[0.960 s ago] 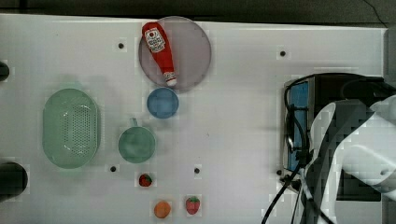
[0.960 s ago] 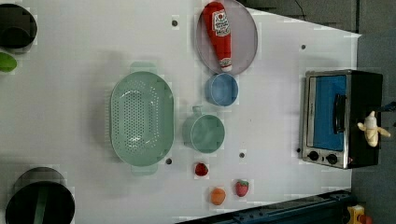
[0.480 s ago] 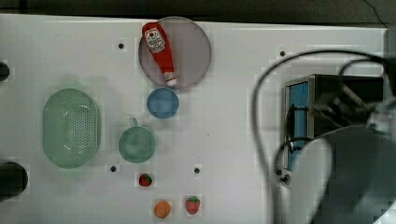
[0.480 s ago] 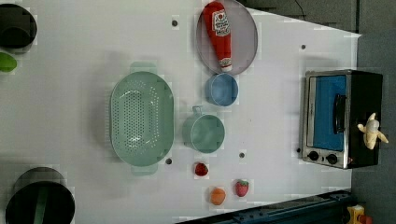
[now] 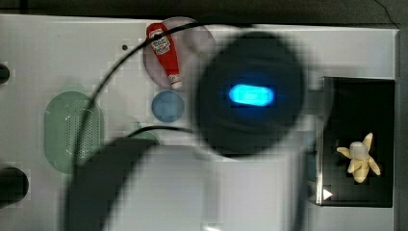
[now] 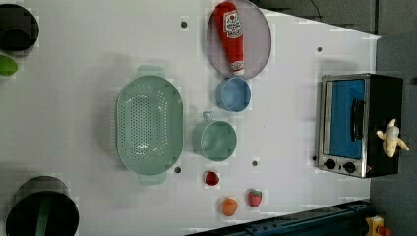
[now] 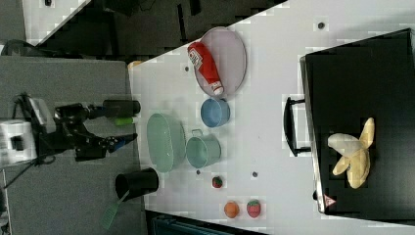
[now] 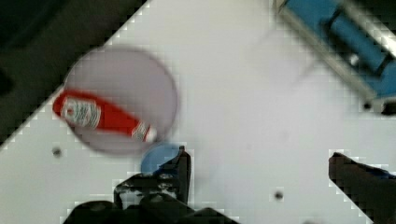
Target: Pick banana from table and place on oven.
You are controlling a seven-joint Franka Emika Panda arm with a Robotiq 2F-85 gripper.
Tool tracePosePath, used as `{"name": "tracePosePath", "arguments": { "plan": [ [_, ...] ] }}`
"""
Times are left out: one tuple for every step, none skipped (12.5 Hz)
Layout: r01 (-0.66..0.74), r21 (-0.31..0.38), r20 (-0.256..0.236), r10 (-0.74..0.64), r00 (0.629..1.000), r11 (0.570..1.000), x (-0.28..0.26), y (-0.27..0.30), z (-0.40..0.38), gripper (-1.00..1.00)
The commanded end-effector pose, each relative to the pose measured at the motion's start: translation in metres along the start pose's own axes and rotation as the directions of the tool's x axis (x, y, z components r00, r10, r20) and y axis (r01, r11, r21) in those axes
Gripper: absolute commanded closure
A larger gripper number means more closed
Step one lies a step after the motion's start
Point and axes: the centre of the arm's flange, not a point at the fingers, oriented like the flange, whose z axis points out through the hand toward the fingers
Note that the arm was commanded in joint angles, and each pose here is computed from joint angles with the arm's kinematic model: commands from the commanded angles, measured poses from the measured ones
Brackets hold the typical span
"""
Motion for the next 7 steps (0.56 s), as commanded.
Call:
{"name": "tracePosePath", "arguments": {
  "plan": [
    [-0.209, -0.075, 0.069, 0.214, 0.974, 0.975, 0.01, 0.024, 0.032, -1.0],
    [-0.208, -0.07, 0.074, 0.213, 0.974, 0.976, 0.005, 0.026, 0.03, -1.0],
    [-0.207, -0.065, 0.083, 0.212, 0.974, 0.976, 0.0, 0.029, 0.029, -1.0],
    [-0.208, -0.062, 0.089, 0.213, 0.973, 0.976, -0.003, 0.032, 0.028, -1.0],
    [-0.21, -0.064, 0.092, 0.215, 0.972, 0.976, -0.005, 0.035, 0.029, -1.0],
    [-0.211, -0.066, 0.094, 0.216, 0.972, 0.975, -0.006, 0.037, 0.031, -1.0],
    [-0.209, -0.07, 0.096, 0.215, 0.972, 0.975, -0.007, 0.037, 0.033, -1.0]
  ]
}}
